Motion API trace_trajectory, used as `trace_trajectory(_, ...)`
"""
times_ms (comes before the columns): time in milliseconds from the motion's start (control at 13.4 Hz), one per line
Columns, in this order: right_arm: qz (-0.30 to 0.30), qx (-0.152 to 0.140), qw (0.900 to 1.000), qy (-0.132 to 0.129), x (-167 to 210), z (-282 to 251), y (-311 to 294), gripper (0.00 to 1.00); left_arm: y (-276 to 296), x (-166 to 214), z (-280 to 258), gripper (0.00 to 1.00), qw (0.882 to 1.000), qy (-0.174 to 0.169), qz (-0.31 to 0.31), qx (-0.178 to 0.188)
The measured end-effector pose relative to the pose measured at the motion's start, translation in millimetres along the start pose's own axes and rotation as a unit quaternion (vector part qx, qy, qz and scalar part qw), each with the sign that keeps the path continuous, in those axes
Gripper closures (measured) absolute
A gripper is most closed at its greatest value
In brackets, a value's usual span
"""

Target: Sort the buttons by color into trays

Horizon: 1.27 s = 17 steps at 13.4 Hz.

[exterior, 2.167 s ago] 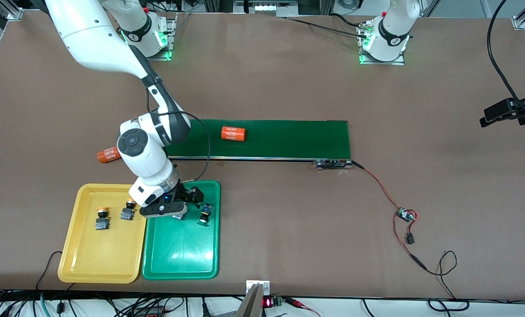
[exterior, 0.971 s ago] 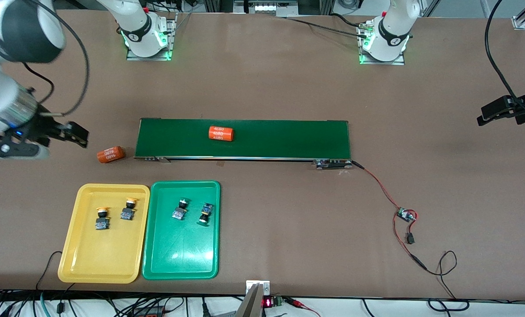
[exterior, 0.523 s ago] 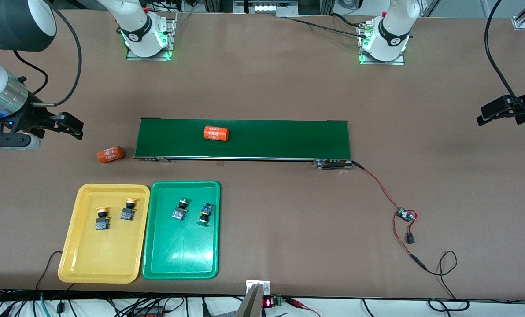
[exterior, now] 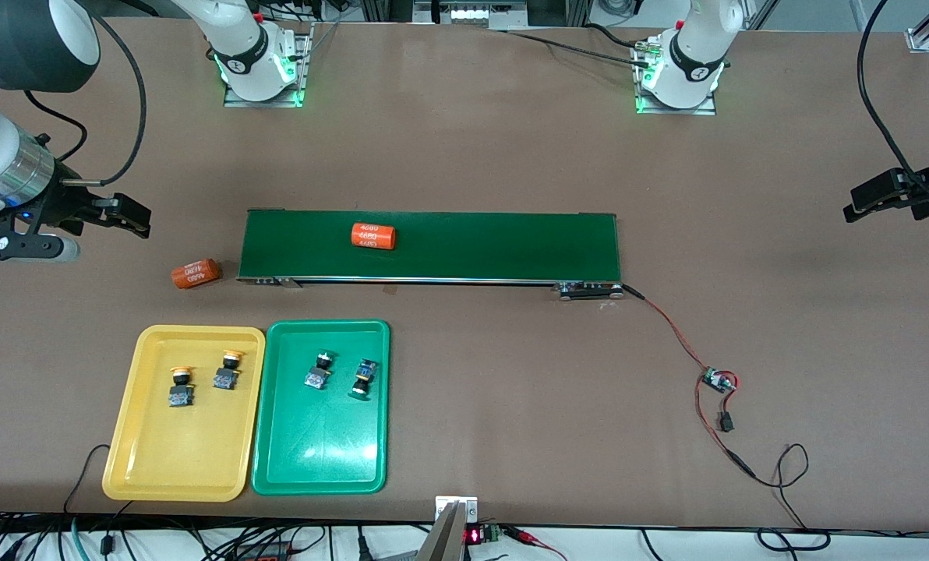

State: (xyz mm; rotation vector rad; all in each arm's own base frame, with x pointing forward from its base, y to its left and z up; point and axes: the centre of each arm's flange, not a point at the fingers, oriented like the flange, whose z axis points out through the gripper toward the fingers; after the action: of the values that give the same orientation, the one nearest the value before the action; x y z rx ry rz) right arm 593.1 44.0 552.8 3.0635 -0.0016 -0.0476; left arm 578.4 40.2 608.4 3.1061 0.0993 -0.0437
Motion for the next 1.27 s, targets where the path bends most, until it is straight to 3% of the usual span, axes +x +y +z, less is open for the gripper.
trace_trajectory(1270,-0.020,0.000,1.000,-0.004,-0.8,-0.3,1.1,0.00,0.5,-1.3,-4.0,0.00,1.000,0.006,0.000,0.000)
